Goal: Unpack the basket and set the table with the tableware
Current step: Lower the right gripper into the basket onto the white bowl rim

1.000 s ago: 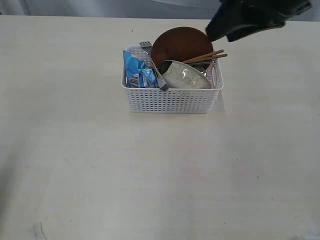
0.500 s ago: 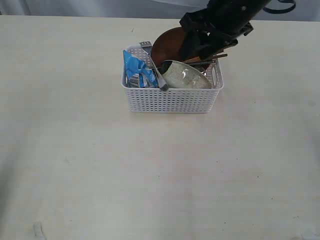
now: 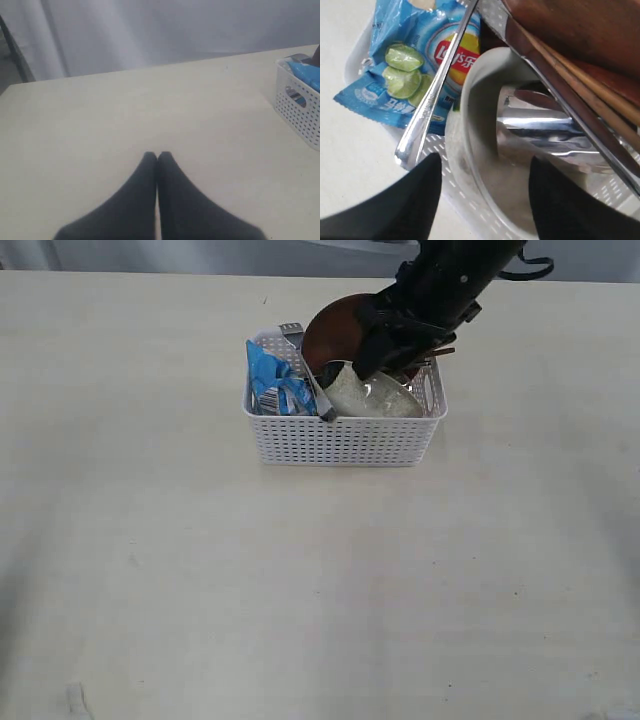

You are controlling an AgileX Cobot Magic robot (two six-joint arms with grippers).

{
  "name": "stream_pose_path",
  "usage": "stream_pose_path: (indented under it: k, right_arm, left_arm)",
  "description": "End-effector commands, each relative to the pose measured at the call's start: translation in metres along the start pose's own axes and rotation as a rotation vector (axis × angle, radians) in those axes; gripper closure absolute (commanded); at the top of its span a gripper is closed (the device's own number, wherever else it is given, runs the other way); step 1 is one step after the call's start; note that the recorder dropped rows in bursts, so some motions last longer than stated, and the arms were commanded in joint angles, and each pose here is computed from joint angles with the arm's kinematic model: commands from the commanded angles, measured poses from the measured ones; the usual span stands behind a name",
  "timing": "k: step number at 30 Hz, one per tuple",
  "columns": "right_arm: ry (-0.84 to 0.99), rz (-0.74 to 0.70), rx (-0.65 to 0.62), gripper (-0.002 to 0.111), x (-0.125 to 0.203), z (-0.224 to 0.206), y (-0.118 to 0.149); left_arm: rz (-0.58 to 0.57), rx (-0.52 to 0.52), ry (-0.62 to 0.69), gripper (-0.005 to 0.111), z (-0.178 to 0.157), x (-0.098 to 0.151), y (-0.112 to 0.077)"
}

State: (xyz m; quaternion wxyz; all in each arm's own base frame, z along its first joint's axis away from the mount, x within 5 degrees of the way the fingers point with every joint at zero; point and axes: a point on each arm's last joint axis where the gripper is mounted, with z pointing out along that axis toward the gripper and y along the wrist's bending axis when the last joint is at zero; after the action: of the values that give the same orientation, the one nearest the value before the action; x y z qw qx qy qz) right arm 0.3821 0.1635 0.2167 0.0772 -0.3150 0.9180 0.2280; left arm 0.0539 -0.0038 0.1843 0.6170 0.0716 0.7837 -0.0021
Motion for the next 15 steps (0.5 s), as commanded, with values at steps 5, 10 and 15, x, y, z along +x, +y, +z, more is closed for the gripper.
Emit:
stream_pose_path:
  k: [5, 10, 15]
  right_arm:
    - [0.031, -0.016, -0.039, 0.058, 0.001, 0.014, -0.005]
    - [0.041, -0.004, -0.056, 0.058, 0.001, 0.021, -0.007]
    - [0.033, -0.026, -0.053, 0.08, 0.0, 0.021, -0.007]
  left_arm:
    - [-0.009, 0.01, -0.011, 0.107, 0.0, 0.0, -0.001]
    - [-0.009, 0.01, -0.011, 0.107, 0.0, 0.0, -0.001]
    - [-0.009, 0.01, -0.011, 0.107, 0.0, 0.0, -0.001]
